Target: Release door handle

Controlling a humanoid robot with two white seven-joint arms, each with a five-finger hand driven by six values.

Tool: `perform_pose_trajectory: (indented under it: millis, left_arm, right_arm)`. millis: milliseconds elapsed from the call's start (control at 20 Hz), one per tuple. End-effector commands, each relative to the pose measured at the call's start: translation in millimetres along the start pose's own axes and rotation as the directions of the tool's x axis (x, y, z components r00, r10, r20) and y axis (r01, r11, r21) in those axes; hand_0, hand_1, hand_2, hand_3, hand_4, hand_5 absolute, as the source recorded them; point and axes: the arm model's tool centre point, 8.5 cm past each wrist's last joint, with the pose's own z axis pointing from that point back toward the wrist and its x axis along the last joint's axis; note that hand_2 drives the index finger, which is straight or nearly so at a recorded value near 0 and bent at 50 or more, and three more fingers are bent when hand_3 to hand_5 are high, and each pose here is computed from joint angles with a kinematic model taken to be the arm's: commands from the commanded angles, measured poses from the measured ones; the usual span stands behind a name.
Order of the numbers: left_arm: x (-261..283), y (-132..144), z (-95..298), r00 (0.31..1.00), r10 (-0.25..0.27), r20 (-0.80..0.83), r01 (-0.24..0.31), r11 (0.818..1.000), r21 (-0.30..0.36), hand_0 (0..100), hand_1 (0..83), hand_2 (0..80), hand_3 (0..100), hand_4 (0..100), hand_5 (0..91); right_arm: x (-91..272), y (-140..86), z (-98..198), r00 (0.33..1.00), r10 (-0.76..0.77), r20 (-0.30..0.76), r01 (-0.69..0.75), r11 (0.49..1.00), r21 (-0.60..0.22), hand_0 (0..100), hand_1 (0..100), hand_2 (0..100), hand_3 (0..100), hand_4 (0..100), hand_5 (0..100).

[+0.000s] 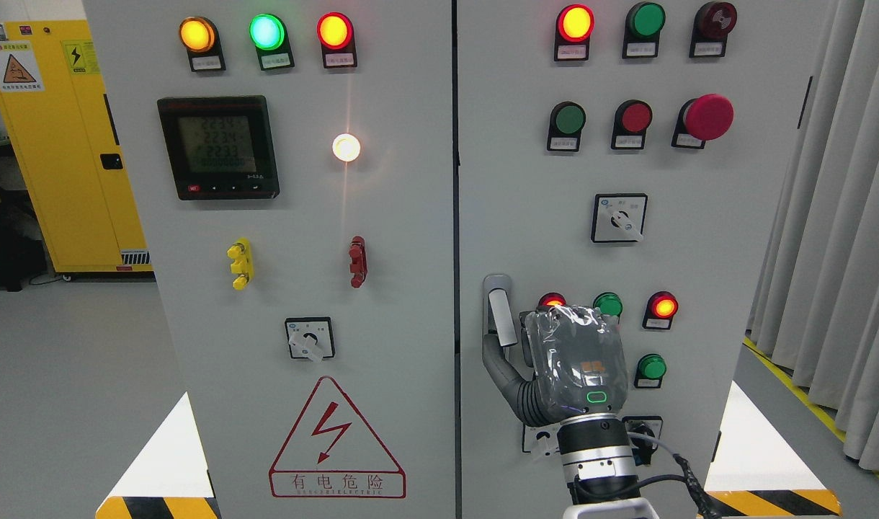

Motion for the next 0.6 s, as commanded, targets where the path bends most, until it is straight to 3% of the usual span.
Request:
perform_pose_trajectory:
  millis: [0, 551]
  left_arm:
    - [4.2, -0.7, -0.3, 1.0, 0.001, 0.012, -0.001, 1.0, -0.002, 12, 55.6, 0.0, 0, 0, 0.0]
    - [4.2, -0.7, -0.3, 1.0, 0.001, 0.012, -0.001, 1.0, -0.002, 12, 55.6, 0.0, 0, 0, 0.0]
  right_arm:
    - [-1.0, -0.8, 1.7, 1.0, -0.001, -0.002, 0.001, 1.0, 0.0, 48, 44, 96, 100, 100, 100]
    - [-2.9, -1.4, 1.6, 1.0, -0.001, -0.017, 0.001, 1.0, -0.002, 42, 44, 96, 100, 100, 100]
